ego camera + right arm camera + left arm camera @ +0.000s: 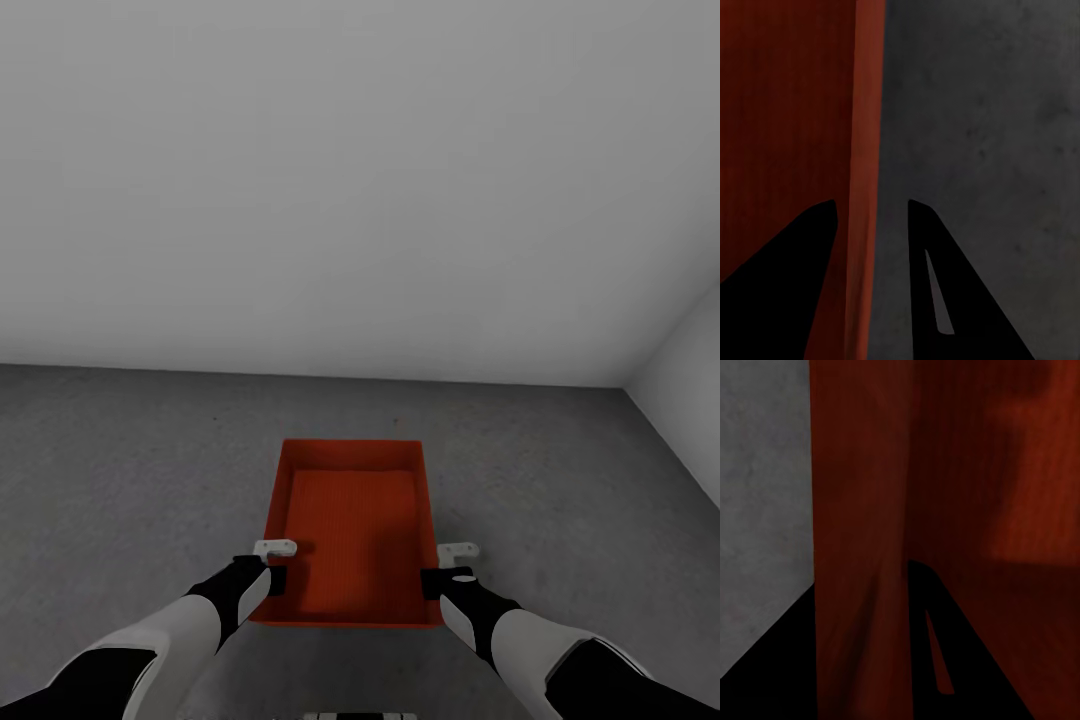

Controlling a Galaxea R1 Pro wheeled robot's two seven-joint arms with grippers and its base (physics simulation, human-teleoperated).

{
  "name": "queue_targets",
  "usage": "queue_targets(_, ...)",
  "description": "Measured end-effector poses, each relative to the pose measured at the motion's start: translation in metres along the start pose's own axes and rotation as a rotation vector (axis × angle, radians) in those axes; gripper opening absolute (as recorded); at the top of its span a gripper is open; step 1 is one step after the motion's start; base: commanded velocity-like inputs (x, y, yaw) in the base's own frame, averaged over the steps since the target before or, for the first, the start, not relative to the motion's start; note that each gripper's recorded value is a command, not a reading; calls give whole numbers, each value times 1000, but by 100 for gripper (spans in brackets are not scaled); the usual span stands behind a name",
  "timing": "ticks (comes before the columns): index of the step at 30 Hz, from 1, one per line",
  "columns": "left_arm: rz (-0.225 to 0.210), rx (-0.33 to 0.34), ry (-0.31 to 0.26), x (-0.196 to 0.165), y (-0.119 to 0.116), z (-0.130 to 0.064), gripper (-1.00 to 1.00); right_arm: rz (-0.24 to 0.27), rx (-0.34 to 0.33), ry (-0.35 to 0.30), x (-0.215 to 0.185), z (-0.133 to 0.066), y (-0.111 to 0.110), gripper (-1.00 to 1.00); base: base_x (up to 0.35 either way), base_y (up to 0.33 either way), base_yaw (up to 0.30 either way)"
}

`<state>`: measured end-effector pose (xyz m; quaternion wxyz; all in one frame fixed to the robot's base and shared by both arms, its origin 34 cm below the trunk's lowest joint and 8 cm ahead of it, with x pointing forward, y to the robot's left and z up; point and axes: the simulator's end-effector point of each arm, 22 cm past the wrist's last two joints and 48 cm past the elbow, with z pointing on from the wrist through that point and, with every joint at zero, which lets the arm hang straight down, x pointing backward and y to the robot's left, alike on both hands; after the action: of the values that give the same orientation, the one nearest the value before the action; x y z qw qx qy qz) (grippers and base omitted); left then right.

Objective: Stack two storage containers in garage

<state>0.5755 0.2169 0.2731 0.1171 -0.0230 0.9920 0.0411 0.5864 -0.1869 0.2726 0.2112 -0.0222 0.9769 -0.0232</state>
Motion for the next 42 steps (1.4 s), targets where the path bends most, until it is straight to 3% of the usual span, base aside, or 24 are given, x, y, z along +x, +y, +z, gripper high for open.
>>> queue_targets(13, 2, -1, 20, 22, -2, 34, -100, -1, -1, 20, 28, 29, 3, -100, 0, 0, 0)
queue_targets(42, 4, -1, 25, 23, -2, 36, -100, 1, -2, 24, 30, 31, 3, -100, 0, 0, 0)
